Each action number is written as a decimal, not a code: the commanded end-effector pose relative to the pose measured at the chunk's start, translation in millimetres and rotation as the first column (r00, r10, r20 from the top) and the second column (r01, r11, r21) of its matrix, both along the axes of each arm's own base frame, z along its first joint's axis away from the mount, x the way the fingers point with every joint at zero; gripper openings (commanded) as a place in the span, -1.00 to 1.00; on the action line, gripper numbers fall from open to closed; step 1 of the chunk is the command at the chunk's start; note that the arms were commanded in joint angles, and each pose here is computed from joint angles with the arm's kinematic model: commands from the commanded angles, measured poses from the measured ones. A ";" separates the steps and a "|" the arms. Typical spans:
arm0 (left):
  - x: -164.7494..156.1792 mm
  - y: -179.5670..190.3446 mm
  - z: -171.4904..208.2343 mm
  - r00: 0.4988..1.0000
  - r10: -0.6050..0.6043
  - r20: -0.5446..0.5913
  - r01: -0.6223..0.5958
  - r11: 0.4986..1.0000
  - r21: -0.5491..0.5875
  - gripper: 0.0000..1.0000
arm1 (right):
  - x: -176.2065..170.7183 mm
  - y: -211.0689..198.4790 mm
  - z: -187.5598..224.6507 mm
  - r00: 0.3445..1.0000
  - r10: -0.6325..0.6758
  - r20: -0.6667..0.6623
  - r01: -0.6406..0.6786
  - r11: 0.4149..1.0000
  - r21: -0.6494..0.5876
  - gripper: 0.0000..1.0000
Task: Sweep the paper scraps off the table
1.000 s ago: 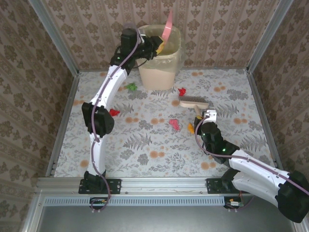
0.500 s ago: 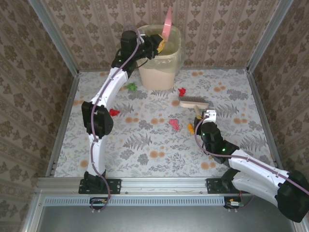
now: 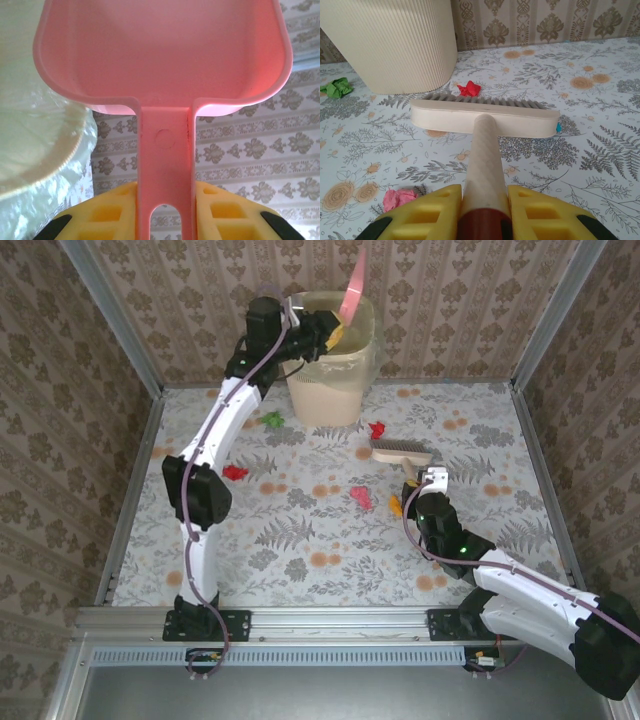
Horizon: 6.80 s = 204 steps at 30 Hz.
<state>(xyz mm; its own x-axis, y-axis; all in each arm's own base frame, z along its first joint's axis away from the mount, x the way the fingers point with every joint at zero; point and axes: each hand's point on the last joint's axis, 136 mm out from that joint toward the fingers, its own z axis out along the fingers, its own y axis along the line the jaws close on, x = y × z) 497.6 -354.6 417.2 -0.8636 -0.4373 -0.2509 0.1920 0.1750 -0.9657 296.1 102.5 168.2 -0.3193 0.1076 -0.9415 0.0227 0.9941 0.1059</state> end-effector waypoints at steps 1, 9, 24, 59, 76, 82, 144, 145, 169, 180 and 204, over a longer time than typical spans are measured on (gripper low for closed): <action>-55.0 0.9 55.5 0.980 -0.082 0.183 0.079 0.997 0.020 -1.00 | 1.9 -3.0 17.6 0.998 -0.016 0.060 0.014 1.000 0.027 -1.00; -123.0 16.3 61.8 0.937 -0.129 0.323 0.095 0.988 0.119 -1.00 | 0.7 -4.5 20.2 0.997 -0.019 0.068 0.017 0.999 0.030 -1.00; -222.3 170.7 -31.4 0.892 0.131 0.432 -0.349 0.806 0.478 -1.00 | -1.8 7.7 24.9 0.995 0.051 0.083 -0.057 0.996 0.073 -1.00; -292.5 325.3 -279.4 0.825 0.467 0.318 -0.461 0.233 0.856 -1.00 | 76.5 265.0 111.3 0.857 0.513 -0.036 -0.502 0.850 0.156 -1.00; -293.9 322.4 -276.5 0.828 0.463 0.315 -0.468 0.261 0.845 -1.00 | 208.2 349.6 48.7 0.909 0.411 -0.066 -0.415 0.907 -0.067 -1.00; -295.1 323.3 -273.3 0.825 0.463 0.325 -0.478 0.264 0.838 -1.00 | 233.4 348.8 22.9 0.920 0.377 -0.107 -0.387 0.918 -0.086 -1.00; -328.5 196.2 -286.8 0.999 -0.033 0.038 -0.014 0.532 0.846 -1.00 | 26.5 105.5 68.6 0.963 0.125 -0.240 -0.081 0.980 0.184 -1.00; -330.0 192.5 -289.6 0.998 -0.054 0.029 0.003 0.522 0.853 -1.00 | 28.2 103.4 68.3 0.960 0.122 -0.254 -0.083 0.984 0.159 -1.00; -294.4 140.6 -356.9 0.985 -0.164 -0.048 0.091 0.268 0.959 -1.00 | 56.9 129.2 21.9 0.903 0.102 -0.417 -0.185 0.969 -0.164 -1.00; -282.2 145.2 -364.9 0.990 -0.139 0.005 0.027 0.230 0.973 -1.00 | 32.1 146.4 20.4 0.873 0.234 -0.428 -0.327 0.932 -0.156 -1.00; -276.3 155.0 -365.0 0.987 -0.119 0.107 -0.075 0.245 0.967 -1.00 | 1.7 114.8 72.7 0.938 0.246 -0.246 -0.307 0.917 -0.254 -1.00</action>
